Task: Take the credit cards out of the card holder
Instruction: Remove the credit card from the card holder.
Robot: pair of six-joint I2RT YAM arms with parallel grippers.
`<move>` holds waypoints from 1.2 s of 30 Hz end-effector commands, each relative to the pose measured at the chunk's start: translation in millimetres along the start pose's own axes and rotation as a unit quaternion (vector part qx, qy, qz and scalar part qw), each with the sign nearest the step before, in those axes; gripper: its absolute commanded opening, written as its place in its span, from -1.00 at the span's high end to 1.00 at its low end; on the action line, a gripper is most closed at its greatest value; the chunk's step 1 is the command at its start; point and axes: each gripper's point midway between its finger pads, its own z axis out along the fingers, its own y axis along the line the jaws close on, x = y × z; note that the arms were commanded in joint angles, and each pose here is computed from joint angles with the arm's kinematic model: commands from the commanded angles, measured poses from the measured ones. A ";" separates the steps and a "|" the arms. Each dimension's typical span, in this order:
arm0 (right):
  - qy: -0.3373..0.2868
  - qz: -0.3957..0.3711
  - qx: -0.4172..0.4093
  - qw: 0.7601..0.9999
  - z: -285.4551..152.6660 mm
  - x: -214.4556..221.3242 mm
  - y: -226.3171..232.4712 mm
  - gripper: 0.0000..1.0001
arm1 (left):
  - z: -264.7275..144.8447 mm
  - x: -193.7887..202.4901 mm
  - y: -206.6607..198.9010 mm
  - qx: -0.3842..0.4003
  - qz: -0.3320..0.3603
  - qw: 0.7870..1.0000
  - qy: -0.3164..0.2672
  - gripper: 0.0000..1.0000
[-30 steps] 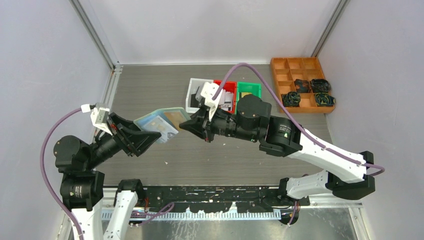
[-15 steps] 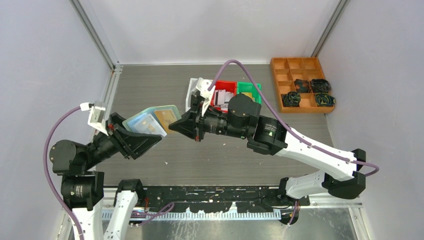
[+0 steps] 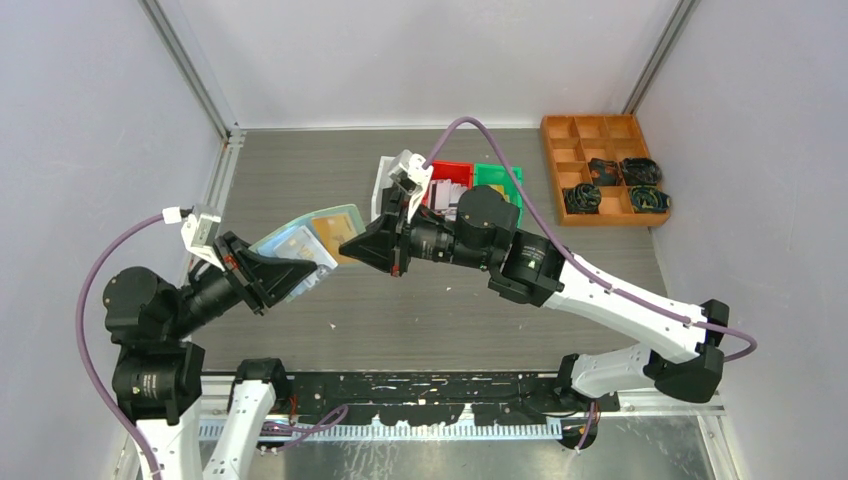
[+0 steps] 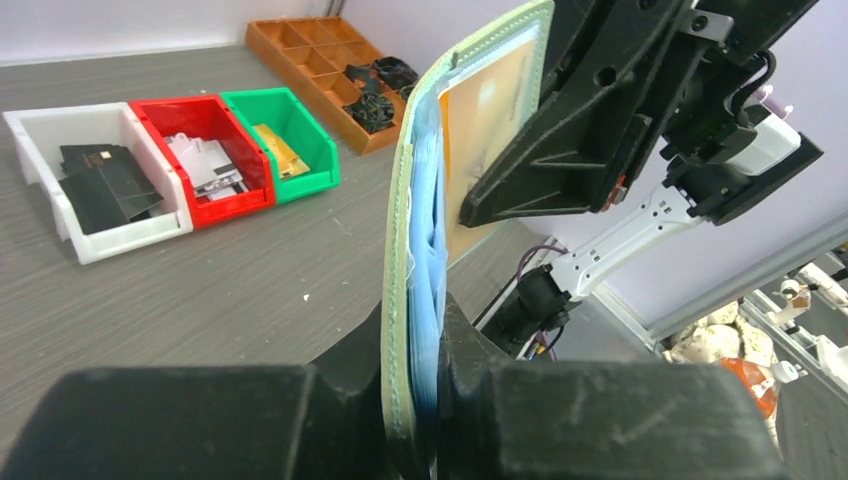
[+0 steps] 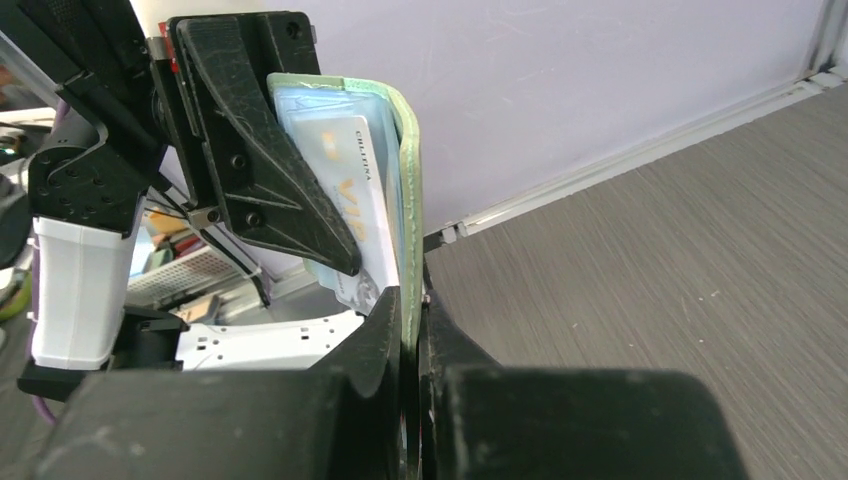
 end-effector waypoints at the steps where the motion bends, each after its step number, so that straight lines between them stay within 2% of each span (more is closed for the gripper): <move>1: -0.083 0.018 -0.045 0.995 -19.0 -48.9 15.3 0.98 | -4.7 -12.1 2.1 -0.030 0.048 0.998 -0.012 0.88; 4: -0.093 0.040 -0.043 0.994 -25.0 -48.7 3.6 0.88 | -5.4 -10.0 -10.0 0.001 0.053 0.999 0.000 0.92; 8: -0.083 0.081 -0.066 0.991 -23.9 -42.0 -7.8 0.43 | -3.7 2.0 -8.5 0.018 0.041 0.998 0.033 1.00; 10: -0.068 0.100 -0.078 0.990 -23.6 -39.0 -14.0 0.06 | -2.5 10.1 2.1 0.003 0.033 0.998 0.052 1.00; 11: -0.065 0.111 -0.080 0.988 -23.9 -38.9 -19.3 -0.42 | -2.2 14.3 8.6 -0.008 0.029 0.998 0.062 1.00; 12: -0.065 0.119 -0.078 0.988 -26.3 -40.2 -25.8 -0.76 | -1.6 18.9 16.9 -0.022 0.021 0.997 0.073 1.00; 13: -0.065 0.125 -0.075 0.987 -28.9 -42.0 -31.9 -0.95 | -1.0 22.7 24.4 -0.035 0.015 0.996 0.083 1.00; 17: -0.075 0.132 -0.023 0.988 -44.5 -45.4 -66.2 -0.99 | -1.2 33.2 42.9 -0.069 -0.002 0.990 0.120 1.00; 22: -0.057 0.124 0.008 0.991 -57.5 -50.9 -71.8 -0.98 | -1.5 42.7 76.4 -0.135 -0.027 0.977 0.162 1.00; 24: -0.063 0.139 -0.032 0.988 -55.2 -56.3 -58.4 -0.79 | -1.3 47.9 84.7 -0.143 -0.036 0.971 0.190 1.00; 27: -0.055 0.213 -0.094 0.971 -38.4 -48.1 -51.4 -0.58 | 2.3 48.5 82.3 -0.125 -0.051 0.969 0.207 1.00; 31: -0.017 0.278 -0.178 0.944 -10.9 -22.4 -31.6 -0.43 | 9.1 41.2 66.5 -0.076 -0.052 0.976 0.197 1.00; 36: 0.020 0.309 -0.208 0.928 11.7 3.1 -22.6 -0.33 | 9.4 35.5 41.2 -0.018 -0.058 0.980 0.192 0.99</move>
